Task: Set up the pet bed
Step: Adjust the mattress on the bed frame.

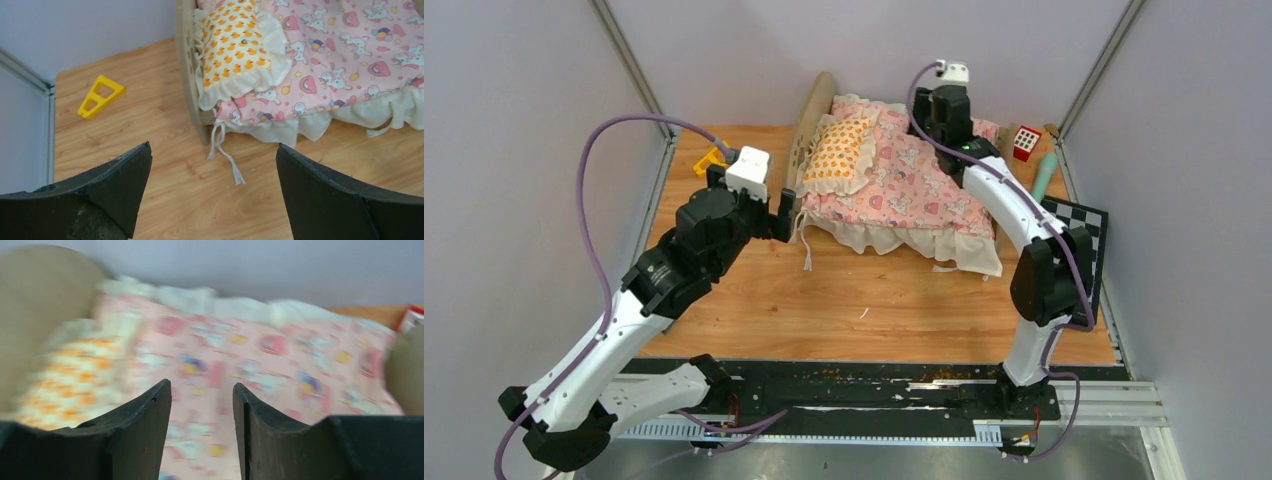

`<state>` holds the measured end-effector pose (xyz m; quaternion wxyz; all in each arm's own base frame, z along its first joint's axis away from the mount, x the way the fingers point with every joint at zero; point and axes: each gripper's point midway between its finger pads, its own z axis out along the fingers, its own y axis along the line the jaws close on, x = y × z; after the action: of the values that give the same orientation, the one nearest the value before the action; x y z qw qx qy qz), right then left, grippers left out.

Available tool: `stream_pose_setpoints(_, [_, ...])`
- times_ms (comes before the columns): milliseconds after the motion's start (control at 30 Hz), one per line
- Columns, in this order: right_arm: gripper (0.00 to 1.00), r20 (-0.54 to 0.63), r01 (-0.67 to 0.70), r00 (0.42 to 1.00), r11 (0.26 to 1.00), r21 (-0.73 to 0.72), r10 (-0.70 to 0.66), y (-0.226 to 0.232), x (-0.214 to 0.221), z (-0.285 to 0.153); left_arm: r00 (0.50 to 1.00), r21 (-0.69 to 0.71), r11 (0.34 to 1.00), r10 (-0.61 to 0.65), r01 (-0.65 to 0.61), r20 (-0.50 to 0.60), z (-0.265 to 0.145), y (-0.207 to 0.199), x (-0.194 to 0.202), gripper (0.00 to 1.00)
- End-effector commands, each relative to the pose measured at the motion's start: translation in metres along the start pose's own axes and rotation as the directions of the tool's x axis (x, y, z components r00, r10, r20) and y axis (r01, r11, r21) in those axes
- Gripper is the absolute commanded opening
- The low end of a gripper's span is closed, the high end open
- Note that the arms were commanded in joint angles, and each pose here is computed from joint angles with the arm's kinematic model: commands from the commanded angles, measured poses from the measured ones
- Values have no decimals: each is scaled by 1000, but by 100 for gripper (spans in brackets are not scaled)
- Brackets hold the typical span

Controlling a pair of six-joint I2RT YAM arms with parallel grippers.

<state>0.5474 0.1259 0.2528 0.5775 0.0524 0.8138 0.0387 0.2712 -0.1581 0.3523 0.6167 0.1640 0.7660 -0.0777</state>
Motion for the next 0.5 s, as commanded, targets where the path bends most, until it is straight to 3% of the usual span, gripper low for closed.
stream_pose_setpoints(0, [50, 100, -44, 993, 978, -206, 66, 97, -56, -43, 1000, -121, 993, -5, 8, 29, -35, 37, -8, 100])
stream_pose_setpoints(200, [59, 8, -84, 996, 953, -290, 91, 180, -31, -40, 999, -153, 988, -31, 37, 45, -70, 56, 1, 100])
stream_pose_setpoints(467, [71, -107, -136, 988, 967, -215, 115, 193, 19, -17, 998, -132, 990, -43, 49, 46, -86, 59, 13, 100])
